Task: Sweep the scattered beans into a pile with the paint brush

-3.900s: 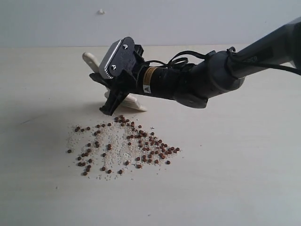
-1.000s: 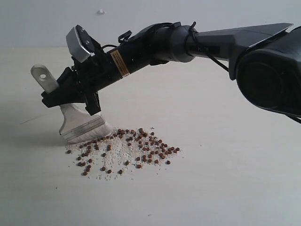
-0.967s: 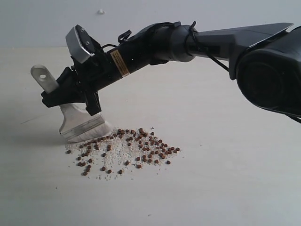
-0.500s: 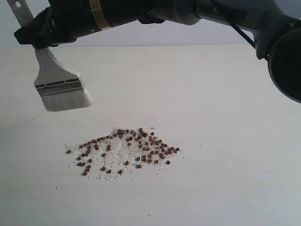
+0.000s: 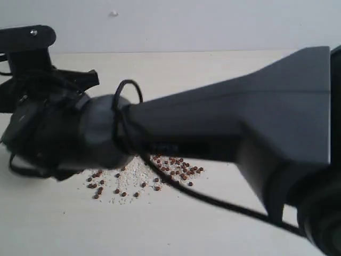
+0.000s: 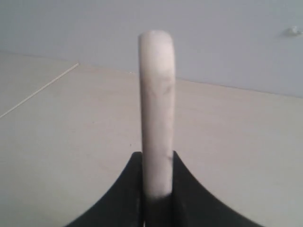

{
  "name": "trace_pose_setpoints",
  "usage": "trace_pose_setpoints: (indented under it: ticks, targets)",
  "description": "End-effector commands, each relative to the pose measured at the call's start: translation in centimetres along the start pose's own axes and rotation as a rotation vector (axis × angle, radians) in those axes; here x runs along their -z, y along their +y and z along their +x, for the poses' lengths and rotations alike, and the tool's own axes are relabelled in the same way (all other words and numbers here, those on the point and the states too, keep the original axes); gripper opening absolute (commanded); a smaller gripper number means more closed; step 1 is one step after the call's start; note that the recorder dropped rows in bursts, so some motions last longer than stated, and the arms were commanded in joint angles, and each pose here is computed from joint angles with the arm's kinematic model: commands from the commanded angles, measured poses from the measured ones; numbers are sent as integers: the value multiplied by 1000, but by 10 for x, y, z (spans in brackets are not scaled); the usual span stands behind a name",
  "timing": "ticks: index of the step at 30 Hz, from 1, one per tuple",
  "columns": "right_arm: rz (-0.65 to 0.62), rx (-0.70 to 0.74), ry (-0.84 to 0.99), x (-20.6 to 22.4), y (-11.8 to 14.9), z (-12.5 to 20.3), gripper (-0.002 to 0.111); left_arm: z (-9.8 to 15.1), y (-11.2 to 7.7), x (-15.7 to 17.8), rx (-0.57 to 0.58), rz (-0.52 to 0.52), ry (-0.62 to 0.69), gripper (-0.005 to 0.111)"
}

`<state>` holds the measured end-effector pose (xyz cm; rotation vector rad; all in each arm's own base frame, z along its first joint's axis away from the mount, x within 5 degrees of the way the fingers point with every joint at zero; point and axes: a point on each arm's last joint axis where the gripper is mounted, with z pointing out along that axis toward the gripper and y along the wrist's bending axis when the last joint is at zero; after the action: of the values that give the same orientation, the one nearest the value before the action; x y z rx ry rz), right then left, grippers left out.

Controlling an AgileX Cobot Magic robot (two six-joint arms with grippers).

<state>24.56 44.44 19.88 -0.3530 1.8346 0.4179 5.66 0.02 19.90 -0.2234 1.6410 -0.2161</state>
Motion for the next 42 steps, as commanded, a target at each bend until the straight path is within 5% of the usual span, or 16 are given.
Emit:
trace_pose_setpoints:
  ticks: [1,17,28,42]
  targets:
    - [93,-12,-10,8,6,16,0,1,0,0,1,8,-4,0]
    - [274,-65,108,2,-10,52,0,1,0,0,1,8,-4,0]
    - [451,42,81,7,-26,47,0,1,0,0,1,8,-4,0]
    - [498,32,82,-1,-45,36,0,1,0,0,1,8,-4,0]
